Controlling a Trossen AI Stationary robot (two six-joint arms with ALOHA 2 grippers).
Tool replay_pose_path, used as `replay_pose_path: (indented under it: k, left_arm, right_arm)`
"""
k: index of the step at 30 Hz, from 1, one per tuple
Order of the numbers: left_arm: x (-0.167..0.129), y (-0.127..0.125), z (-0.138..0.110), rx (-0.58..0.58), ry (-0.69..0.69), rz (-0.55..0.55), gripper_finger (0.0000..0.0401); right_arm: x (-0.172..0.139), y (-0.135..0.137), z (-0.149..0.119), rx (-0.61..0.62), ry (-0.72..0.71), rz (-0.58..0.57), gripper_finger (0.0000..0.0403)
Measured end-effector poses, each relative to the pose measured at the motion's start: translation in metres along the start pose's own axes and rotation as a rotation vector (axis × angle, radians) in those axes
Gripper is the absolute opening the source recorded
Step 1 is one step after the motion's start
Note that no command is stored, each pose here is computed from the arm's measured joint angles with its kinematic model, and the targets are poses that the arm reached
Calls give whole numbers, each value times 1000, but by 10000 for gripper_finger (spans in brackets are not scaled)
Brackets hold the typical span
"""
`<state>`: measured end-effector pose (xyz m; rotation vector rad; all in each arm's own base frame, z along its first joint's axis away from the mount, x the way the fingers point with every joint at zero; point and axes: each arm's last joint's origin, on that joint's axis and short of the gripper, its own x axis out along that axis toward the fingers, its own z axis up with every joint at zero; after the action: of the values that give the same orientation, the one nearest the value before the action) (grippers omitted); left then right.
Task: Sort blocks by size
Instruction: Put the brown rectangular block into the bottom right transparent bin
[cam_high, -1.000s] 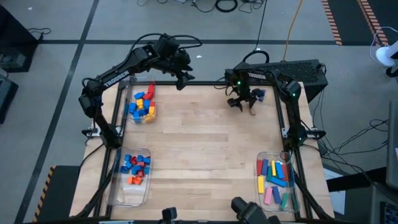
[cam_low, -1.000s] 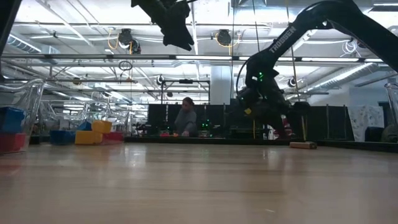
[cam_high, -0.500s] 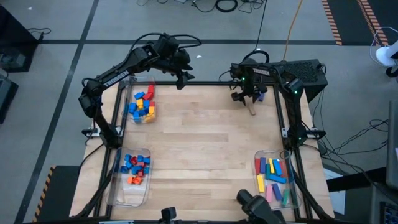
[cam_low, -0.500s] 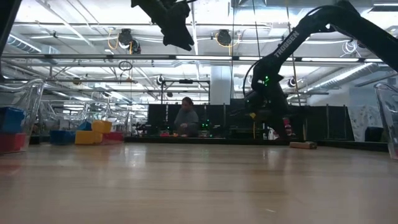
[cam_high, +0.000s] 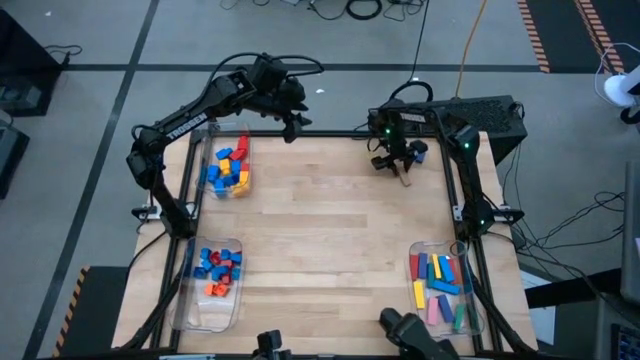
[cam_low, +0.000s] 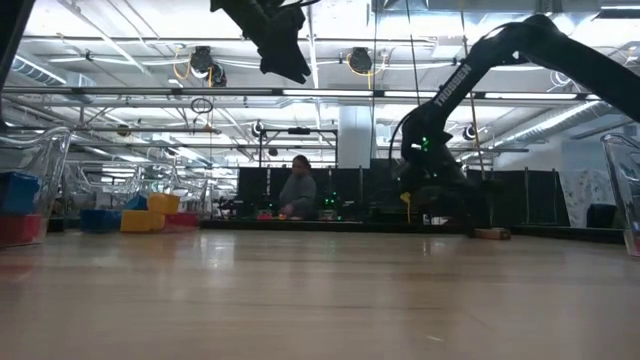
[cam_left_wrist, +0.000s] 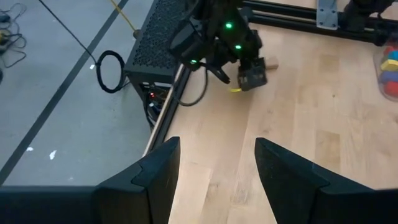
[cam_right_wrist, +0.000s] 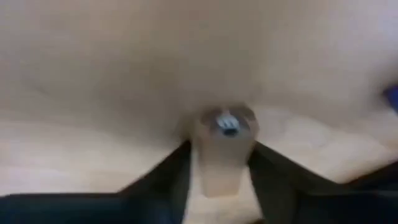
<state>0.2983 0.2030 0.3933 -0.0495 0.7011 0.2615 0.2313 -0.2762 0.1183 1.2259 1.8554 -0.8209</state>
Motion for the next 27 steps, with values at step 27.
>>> replay_pose_path:
  k: [27]
  left_arm:
    - [3, -12, 5, -78, -16, -14, 208]
  right_arm:
    - [-59, 17, -242, -238, -221, 195, 66]
